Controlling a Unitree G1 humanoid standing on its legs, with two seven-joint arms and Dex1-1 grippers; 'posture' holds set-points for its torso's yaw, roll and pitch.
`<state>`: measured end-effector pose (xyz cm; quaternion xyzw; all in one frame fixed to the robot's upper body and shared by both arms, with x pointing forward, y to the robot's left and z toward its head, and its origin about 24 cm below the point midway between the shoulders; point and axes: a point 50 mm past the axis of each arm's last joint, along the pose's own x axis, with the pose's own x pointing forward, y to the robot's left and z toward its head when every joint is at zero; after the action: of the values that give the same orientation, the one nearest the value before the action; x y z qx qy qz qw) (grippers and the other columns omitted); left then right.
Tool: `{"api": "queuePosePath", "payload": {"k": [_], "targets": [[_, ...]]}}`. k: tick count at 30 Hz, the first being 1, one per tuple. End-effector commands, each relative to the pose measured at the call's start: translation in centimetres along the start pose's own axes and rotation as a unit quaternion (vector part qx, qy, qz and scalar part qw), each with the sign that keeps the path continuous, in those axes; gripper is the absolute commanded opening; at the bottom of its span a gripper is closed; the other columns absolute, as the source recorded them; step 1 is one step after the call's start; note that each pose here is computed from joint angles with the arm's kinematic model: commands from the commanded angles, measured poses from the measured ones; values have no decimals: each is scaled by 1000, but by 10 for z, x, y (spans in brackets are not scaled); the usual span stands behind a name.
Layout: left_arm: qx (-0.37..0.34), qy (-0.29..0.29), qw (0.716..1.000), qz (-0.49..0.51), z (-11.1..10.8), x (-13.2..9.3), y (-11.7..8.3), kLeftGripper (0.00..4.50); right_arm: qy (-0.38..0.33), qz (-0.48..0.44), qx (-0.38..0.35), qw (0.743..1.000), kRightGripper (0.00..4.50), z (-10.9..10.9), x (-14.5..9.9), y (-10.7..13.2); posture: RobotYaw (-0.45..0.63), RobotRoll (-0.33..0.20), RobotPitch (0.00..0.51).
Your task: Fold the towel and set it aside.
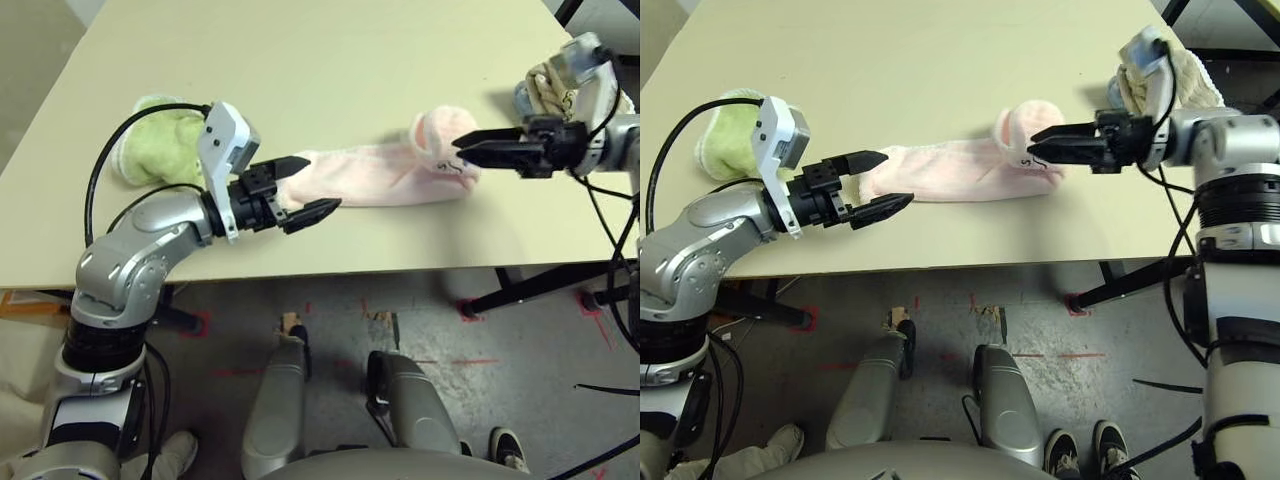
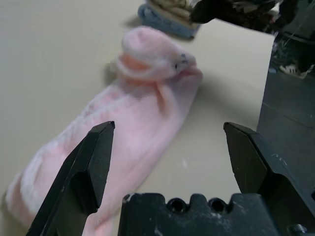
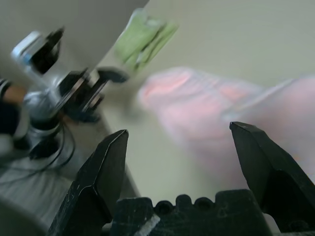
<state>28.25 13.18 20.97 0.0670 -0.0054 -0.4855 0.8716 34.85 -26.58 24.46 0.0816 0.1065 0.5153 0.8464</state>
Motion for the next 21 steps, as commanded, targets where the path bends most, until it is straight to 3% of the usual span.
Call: {"api": "queuePosePath", "payload": {"k": [1, 5, 9, 16, 21], "targets": [[5, 3, 1000, -1, -2, 7, -1, 4500, -15, -93, -25, 995, 4466, -3, -9, -16, 88, 0, 213], [6, -14, 1000, 17, 2, 17, 5, 4500, -19, -178, -48, 983, 4466, -7, -13, -29, 93, 0, 213], [-8, -40, 998, 47, 8, 40, 12, 4500, -39, -237, -55, 969, 4466, -11, -10, -38, 97, 0, 210], [-17, -35, 998, 50, 6, 54, 13, 4500, -4, -141, -82, 987, 4466, -15, 9, -27, 88, 0, 206], [-10, -6, 1000, 9, -6, 73, -2, 4500, 28, -165, -96, 981, 4466, -17, -1, -29, 96, 0, 205]]}}
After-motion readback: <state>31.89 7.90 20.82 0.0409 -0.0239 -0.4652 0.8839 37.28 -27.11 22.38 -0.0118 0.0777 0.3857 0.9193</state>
